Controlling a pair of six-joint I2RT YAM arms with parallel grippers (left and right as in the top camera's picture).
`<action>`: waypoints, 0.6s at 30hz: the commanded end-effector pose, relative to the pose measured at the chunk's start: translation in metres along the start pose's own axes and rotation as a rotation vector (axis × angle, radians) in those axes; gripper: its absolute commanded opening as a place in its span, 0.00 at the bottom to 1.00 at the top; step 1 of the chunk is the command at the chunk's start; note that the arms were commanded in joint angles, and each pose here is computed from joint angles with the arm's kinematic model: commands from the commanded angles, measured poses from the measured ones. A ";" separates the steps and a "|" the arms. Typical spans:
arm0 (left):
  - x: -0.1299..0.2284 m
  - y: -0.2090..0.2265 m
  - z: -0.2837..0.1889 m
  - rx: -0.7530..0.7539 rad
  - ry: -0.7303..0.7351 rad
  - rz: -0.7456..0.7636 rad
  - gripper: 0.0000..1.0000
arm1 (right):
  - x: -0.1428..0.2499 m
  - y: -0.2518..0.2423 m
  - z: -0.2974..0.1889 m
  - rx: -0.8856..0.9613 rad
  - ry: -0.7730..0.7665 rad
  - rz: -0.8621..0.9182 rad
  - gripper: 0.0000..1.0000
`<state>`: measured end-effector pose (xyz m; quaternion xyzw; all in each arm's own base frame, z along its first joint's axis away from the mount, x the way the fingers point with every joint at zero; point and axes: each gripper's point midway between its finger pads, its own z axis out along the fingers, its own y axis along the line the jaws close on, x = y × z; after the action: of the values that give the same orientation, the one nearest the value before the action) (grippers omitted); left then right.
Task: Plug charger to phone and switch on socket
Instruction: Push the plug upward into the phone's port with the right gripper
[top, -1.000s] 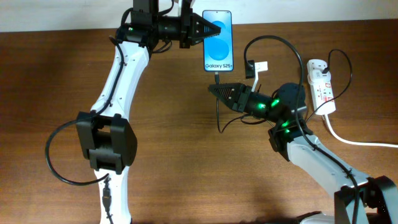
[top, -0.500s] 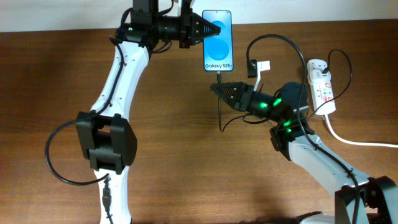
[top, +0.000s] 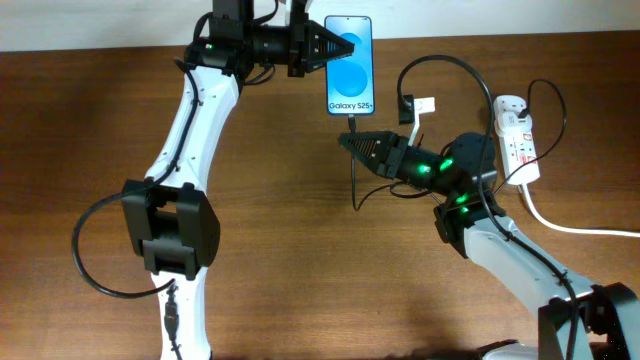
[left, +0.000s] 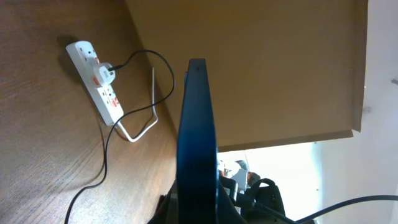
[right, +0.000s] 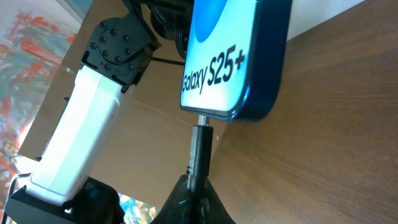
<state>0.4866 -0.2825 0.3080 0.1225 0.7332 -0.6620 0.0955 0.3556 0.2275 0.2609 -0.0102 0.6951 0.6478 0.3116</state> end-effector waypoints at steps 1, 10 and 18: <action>0.009 -0.016 0.006 0.048 0.049 0.063 0.00 | -0.021 0.010 0.001 -0.009 -0.065 -0.052 0.04; 0.020 -0.022 0.025 0.061 0.088 0.065 0.00 | -0.030 0.011 0.001 0.003 -0.110 -0.059 0.04; 0.013 -0.018 0.013 0.053 0.064 0.062 0.00 | -0.031 0.009 0.001 0.011 -0.118 -0.054 0.06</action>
<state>0.4841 -0.2899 0.3076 0.1291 0.7335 -0.6601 0.0978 0.3576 0.2266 0.2605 -0.0053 0.6956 0.6458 0.3148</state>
